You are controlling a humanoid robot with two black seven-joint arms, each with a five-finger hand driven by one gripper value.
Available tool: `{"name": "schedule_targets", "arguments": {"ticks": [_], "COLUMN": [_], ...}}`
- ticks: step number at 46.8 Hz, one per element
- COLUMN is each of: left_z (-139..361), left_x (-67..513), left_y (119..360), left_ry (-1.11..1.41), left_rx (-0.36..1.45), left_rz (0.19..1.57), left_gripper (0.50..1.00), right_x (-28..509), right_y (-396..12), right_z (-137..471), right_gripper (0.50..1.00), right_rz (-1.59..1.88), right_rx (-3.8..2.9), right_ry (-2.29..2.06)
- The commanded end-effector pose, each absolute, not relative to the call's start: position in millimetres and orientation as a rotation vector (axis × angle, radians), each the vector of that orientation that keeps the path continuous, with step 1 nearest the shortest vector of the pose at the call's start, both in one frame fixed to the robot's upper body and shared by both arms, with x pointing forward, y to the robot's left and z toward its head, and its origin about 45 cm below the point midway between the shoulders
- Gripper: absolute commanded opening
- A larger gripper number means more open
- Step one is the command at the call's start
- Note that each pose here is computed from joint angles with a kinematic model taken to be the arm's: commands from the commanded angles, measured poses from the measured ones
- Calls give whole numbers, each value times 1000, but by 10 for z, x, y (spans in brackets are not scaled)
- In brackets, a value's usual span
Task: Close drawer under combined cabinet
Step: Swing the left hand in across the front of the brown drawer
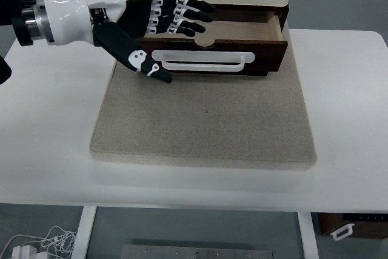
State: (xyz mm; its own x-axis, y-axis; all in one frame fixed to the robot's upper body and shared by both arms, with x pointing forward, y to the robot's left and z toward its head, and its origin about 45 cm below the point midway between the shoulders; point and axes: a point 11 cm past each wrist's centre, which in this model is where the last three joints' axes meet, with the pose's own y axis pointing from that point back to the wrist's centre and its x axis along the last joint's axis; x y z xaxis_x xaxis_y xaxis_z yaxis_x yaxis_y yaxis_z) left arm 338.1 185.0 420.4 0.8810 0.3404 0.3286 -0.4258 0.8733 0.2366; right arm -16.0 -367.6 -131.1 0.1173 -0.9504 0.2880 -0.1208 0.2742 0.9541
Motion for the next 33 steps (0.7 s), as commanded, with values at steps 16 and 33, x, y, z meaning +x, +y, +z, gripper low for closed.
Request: {"name": "schedule_targets", "arguments": {"ticks": [16, 33], "left_z": [3662, 3407], "left_x": [3278, 3261], "left_y": [1668, 1560], "left_ry": [-367, -337], "left_rx": [679, 838], "left_rz": [214, 188], "left_gripper": [1000, 1000], "right_x": [-160, -160], "right_y": [-3676, -3676], "right_z": [-1311, -1311], "right_gripper": [952, 952], "right_rz": [-850, -851], "right_rx": [1128, 1128], "right_ry": [-1306, -1307]}}
